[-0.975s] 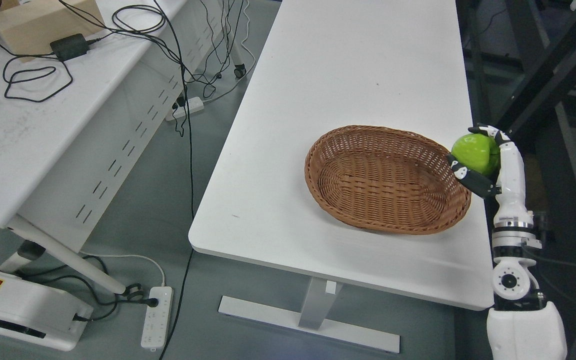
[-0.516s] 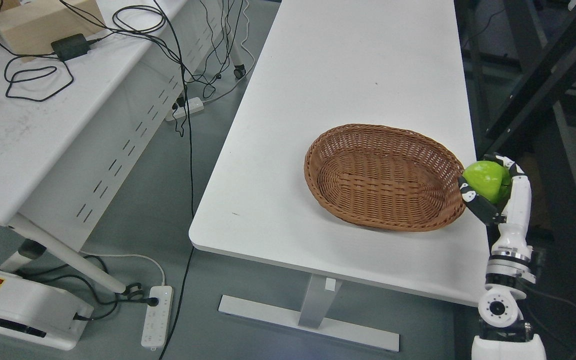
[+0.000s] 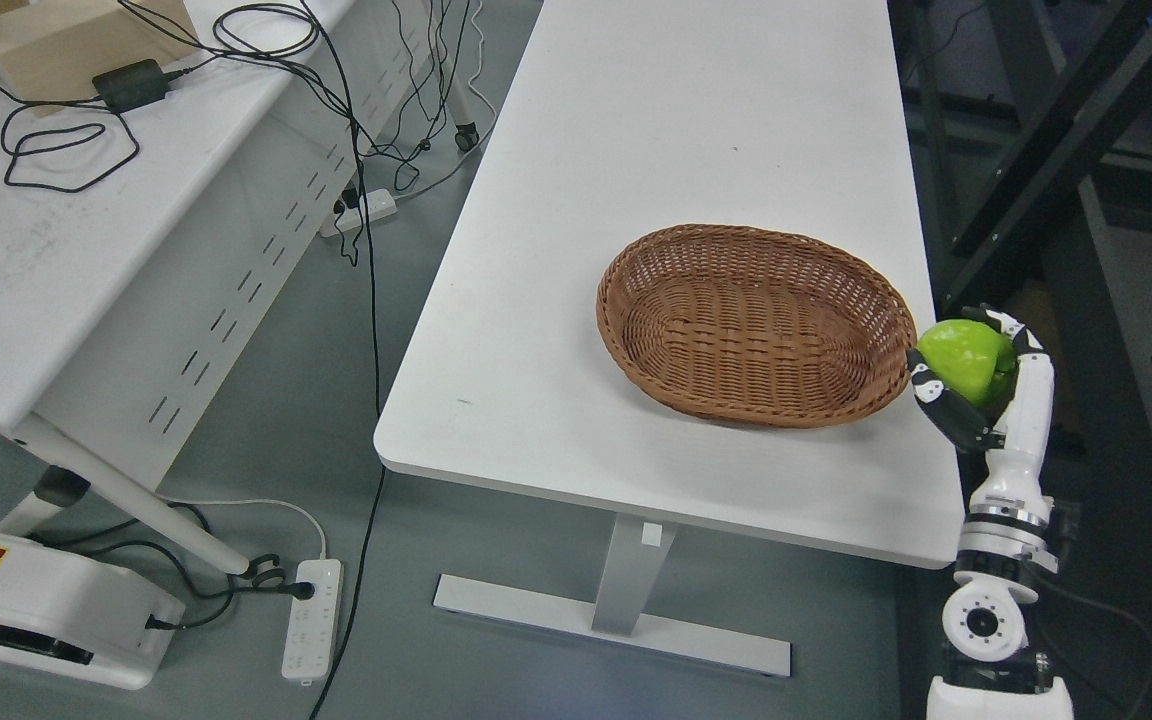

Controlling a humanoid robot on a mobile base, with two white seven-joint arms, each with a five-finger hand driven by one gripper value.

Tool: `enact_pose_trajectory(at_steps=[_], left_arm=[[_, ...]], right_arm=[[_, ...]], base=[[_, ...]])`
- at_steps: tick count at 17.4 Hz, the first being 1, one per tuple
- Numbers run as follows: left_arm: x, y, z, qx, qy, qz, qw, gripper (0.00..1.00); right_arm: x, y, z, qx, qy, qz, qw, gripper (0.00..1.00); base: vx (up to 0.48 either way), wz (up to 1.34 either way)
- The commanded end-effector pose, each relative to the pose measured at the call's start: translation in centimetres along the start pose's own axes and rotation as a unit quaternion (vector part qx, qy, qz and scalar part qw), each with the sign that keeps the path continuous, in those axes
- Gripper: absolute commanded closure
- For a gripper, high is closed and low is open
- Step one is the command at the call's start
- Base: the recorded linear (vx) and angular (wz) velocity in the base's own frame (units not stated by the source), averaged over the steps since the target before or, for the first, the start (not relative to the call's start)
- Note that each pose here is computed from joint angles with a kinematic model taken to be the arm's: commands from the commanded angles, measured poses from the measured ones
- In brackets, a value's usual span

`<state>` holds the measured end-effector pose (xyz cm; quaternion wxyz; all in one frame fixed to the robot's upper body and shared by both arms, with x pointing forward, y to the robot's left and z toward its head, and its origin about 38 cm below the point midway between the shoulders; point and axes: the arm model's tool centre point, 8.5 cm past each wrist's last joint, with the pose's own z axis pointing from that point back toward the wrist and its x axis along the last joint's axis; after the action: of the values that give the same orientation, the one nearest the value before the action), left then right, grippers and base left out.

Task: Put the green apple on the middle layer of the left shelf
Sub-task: 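Lift the green apple out of the basket with the right hand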

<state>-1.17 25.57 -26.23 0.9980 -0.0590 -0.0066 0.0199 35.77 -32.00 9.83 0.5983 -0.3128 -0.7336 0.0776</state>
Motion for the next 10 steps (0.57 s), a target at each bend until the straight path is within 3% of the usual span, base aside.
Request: enact_pose_trajectory(at_steps=[1,10], left_arm=[[0.1,1.1,0.2,0.009,0.0,-0.001,1.0,0.0],[0.1,1.1,0.2,0.009,0.0,-0.001,1.0,0.0]], right_arm=[[1.9,1.6,0.2,0.02,-0.021,-0.032,0.999,1.0],[2.0,3.1,1.2,0.041,-0.018,-0.056,0.997,1.0]], base=[[-0.097,-0.03],[-0.122,0.06]])
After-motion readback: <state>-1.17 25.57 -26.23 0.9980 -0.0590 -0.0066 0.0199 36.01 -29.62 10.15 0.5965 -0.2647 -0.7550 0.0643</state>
